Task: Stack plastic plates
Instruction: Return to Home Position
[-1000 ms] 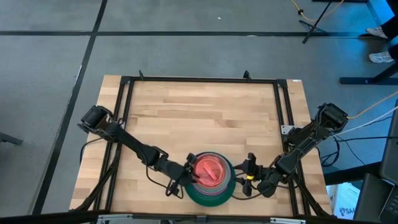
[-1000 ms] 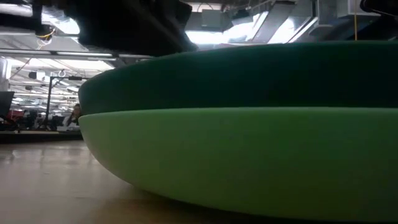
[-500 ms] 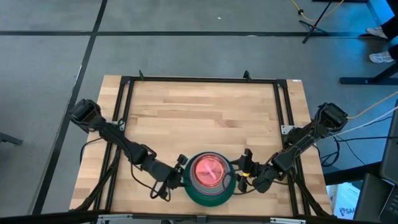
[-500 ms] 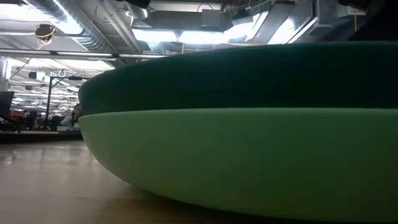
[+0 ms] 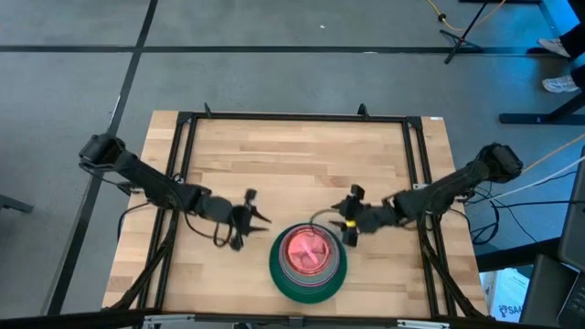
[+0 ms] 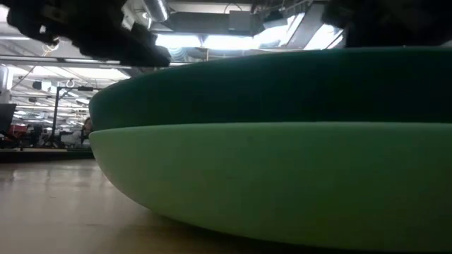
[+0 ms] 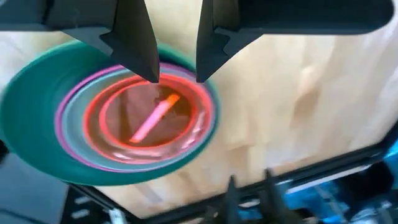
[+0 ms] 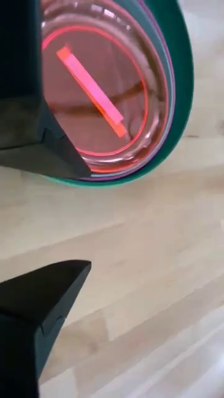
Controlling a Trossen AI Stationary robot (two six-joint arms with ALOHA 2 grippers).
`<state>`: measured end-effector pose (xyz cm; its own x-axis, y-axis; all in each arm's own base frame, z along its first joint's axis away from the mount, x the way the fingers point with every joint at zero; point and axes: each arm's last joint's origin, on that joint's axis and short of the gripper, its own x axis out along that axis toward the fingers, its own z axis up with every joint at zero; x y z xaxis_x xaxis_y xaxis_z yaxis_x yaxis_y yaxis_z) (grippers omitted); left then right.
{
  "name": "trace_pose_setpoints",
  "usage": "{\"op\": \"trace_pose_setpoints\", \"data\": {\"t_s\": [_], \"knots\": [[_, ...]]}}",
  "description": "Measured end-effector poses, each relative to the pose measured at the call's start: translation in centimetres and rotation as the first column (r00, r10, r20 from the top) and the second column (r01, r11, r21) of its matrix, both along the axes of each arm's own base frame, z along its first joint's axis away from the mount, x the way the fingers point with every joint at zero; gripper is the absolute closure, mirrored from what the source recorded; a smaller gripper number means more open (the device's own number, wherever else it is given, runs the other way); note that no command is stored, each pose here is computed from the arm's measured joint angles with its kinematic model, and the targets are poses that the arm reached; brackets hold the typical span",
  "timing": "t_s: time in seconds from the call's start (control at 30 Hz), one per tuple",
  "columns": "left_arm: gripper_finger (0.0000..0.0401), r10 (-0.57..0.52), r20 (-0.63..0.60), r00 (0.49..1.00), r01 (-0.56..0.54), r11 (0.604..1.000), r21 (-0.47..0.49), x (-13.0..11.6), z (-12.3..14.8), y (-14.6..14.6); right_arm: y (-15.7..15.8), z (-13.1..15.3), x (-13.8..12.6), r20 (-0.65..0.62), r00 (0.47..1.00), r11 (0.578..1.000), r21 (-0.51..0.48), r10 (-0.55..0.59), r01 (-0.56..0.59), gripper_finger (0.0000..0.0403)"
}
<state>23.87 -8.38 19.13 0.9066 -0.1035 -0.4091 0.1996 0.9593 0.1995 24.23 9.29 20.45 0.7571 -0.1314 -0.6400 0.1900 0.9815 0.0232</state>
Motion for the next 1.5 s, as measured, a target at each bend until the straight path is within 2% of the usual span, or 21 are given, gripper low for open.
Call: {"op": "trace_pose_setpoints", "data": {"t_s": [0.1,0.23,0.4,0.5,0.67,0.87,1.03,1.17,1.3,1.5], "knots": [[0.0301,0.078,0.031,0.996,-0.077,0.996,-0.048,-1.5,-0.3,2.2,-2.2,0.6,0.5,0.004,0.998,0.997,0.035,0.066,-0.066,0.0214],[0.0301,0.180,0.055,0.982,-0.174,0.980,-0.100,-3.3,-0.6,4.5,-5.0,-0.2,1.0,0.006,0.992,0.992,0.024,0.128,-0.128,0.0279],[0.0309,0.256,0.103,0.961,-0.249,0.965,-0.078,-5.5,-1.3,6.8,-8.3,-1.2,1.0,0.041,0.982,0.979,0.076,0.184,-0.187,0.0361],[0.0326,0.295,0.170,0.940,-0.280,0.954,-0.105,-6.9,-2.3,8.1,-9.8,-1.2,0.5,0.064,0.982,0.980,0.068,0.180,-0.184,0.0394],[0.0359,0.333,0.256,0.908,-0.300,0.941,-0.159,-8.9,-2.9,9.6,-11.4,-0.6,-1.0,0.141,0.975,0.983,0.046,0.170,-0.178,0.0387],[0.0385,0.387,0.369,0.845,-0.349,0.922,-0.166,-10.5,-2.5,10.6,-12.7,-0.7,-4.4,0.244,0.962,0.987,0.062,0.126,-0.145,0.0382],[0.0393,0.409,0.372,0.833,-0.370,0.913,-0.174,-11.3,-2.6,10.9,-13.1,-0.8,-7.3,0.411,0.909,0.993,0.058,0.069,-0.102,0.0382],[0.0392,0.392,0.412,0.823,-0.347,0.920,-0.182,-11.6,-2.1,10.8,-13.1,-1.3,-9.3,0.516,0.856,0.997,0.044,0.030,-0.062,0.0382],[0.0390,0.392,0.439,0.809,-0.340,0.920,-0.195,-11.8,-1.8,10.8,-12.7,-1.7,-11.1,0.583,0.812,0.999,0.033,-0.027,0.009,0.0381],[0.0390,0.395,0.417,0.818,-0.345,0.918,-0.193,-11.9,-2.0,10.8,-12.2,-3.6,-13.0,0.641,0.766,0.999,0.031,-0.041,0.028,0.0381]]}}
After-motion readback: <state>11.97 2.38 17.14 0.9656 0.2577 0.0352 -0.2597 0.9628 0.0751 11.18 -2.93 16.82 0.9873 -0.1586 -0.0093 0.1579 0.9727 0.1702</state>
